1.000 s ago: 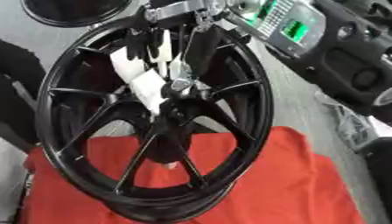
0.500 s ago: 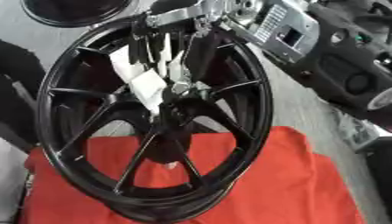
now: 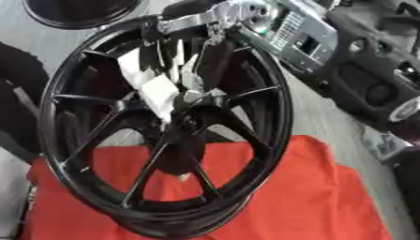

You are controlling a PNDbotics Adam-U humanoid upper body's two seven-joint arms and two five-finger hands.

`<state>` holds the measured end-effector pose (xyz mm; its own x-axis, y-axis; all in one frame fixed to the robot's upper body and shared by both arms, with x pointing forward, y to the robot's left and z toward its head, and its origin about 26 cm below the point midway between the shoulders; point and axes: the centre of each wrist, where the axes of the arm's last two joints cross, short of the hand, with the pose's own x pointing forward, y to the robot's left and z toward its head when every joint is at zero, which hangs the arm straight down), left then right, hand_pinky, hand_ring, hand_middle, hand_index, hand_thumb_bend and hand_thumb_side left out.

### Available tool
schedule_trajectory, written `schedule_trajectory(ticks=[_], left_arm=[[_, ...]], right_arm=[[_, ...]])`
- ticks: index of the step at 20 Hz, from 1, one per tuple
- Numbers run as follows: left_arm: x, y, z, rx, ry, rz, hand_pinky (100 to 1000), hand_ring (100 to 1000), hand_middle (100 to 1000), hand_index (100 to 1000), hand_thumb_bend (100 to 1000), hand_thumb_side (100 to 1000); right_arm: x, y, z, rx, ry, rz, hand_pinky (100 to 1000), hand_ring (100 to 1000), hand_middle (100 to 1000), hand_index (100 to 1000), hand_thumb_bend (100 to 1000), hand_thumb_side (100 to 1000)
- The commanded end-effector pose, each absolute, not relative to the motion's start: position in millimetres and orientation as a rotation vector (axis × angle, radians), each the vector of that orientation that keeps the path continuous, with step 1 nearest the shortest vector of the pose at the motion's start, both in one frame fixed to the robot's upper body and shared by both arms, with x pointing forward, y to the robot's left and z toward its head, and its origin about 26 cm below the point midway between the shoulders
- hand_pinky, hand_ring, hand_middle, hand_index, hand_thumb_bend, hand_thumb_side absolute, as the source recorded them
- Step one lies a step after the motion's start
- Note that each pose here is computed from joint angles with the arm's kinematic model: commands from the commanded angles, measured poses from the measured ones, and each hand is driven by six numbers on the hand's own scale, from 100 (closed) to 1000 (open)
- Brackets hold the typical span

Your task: Pull the pin out of the wheel hub.

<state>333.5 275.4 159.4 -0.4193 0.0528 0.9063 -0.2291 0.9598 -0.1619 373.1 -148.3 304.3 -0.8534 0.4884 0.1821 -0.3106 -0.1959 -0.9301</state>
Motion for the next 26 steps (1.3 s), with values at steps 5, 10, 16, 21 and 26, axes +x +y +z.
schedule_trajectory(ticks=[5, 10, 16, 21, 26], left_arm=[[333, 276, 170, 0.119, -2.017, 0.296, 641, 810, 722, 718, 337, 678], [334, 275, 171, 0.116, -2.020, 0.297, 641, 811, 722, 718, 337, 677], [334, 274, 172, 0.114, -2.024, 0.298, 641, 811, 723, 718, 337, 677], [334, 274, 172, 0.113, -2.026, 0.298, 641, 812, 724, 718, 336, 677], [334, 274, 172, 0.112, -2.027, 0.298, 641, 813, 724, 717, 336, 677]], right_arm=[[374, -149, 310, -0.248, -1.590, 2.074, 729, 643, 659, 756, 474, 149], [376, -148, 307, -0.242, -1.575, 2.077, 727, 642, 658, 755, 466, 154], [378, -149, 303, -0.241, -1.551, 2.082, 722, 637, 653, 750, 456, 156], [379, -149, 299, -0.232, -1.534, 2.086, 717, 632, 649, 745, 444, 156], [380, -150, 294, -0.223, -1.518, 2.085, 711, 628, 644, 741, 431, 156]])
